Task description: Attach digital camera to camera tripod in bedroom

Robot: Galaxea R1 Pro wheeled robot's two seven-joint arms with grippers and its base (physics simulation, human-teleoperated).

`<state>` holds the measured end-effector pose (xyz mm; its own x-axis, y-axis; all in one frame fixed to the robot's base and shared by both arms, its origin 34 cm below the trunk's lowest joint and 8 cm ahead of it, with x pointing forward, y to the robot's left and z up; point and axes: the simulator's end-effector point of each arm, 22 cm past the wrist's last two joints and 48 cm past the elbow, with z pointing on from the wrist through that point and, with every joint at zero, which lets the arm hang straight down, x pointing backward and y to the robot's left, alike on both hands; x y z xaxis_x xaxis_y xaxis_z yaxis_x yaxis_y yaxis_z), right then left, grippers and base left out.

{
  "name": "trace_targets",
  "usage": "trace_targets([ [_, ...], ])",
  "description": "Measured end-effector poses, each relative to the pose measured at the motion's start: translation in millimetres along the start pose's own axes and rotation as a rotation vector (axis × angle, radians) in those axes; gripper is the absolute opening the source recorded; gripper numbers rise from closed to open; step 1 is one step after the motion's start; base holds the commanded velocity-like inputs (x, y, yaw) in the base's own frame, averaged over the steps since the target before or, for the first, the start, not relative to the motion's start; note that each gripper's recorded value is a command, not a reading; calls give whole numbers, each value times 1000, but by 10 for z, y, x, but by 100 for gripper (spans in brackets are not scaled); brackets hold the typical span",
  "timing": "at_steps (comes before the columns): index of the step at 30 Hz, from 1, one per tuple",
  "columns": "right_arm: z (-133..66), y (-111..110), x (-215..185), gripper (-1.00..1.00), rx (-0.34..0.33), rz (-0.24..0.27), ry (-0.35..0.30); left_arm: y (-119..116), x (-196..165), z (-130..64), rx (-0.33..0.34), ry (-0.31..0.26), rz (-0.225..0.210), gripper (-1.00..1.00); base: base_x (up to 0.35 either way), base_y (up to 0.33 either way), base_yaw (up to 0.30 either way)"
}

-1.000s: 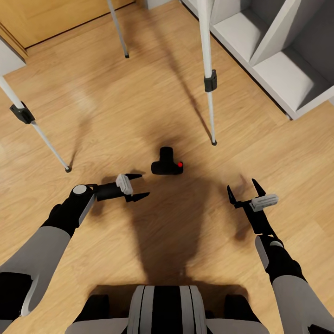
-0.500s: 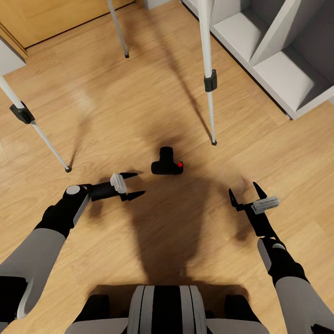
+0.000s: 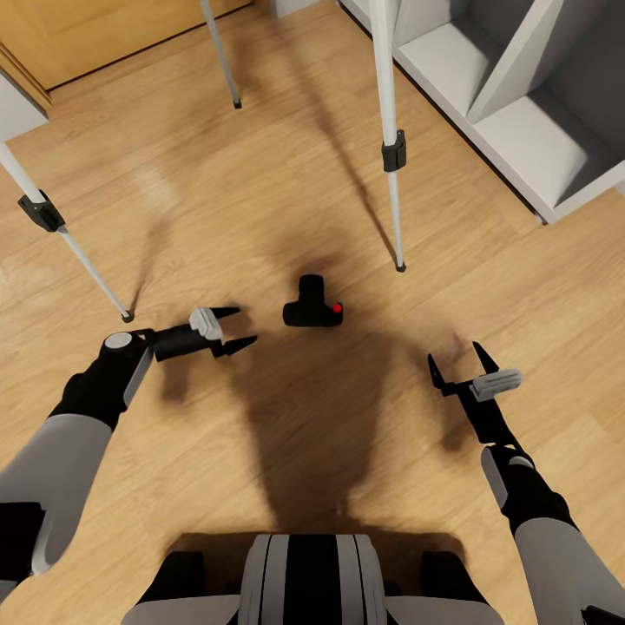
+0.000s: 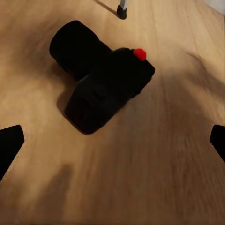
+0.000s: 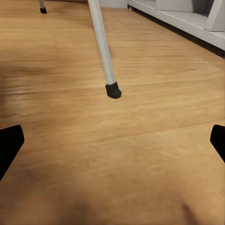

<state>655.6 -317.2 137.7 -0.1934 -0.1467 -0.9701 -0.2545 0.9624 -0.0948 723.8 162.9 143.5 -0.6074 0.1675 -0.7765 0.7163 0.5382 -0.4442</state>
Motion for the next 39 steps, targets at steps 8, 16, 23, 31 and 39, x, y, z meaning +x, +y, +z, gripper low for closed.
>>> trace_targets([
  [8, -1, -3, 1, 100, 0, -1, 0, 315, -61, -44, -84, 11, -41, 100, 0, 0, 0],
  [16, 0, 0, 1, 100, 0, 0, 0, 553, -111, -25, -153, 26, -82, 100, 0, 0, 0],
  [23, 0, -2, 1, 100, 1, 0, 0, 1672, -343, 105, -488, 511, 442, 100, 0, 0, 0],
  [31, -3, -1, 6, 100, 1, 1, 1, 1645, -478, 211, -443, 535, 607, 100, 0, 0, 0],
  [39, -2, 1, 6, 100, 1, 1, 2, 1454, -280, 341, -346, 498, 651, 100, 0, 0, 0],
])
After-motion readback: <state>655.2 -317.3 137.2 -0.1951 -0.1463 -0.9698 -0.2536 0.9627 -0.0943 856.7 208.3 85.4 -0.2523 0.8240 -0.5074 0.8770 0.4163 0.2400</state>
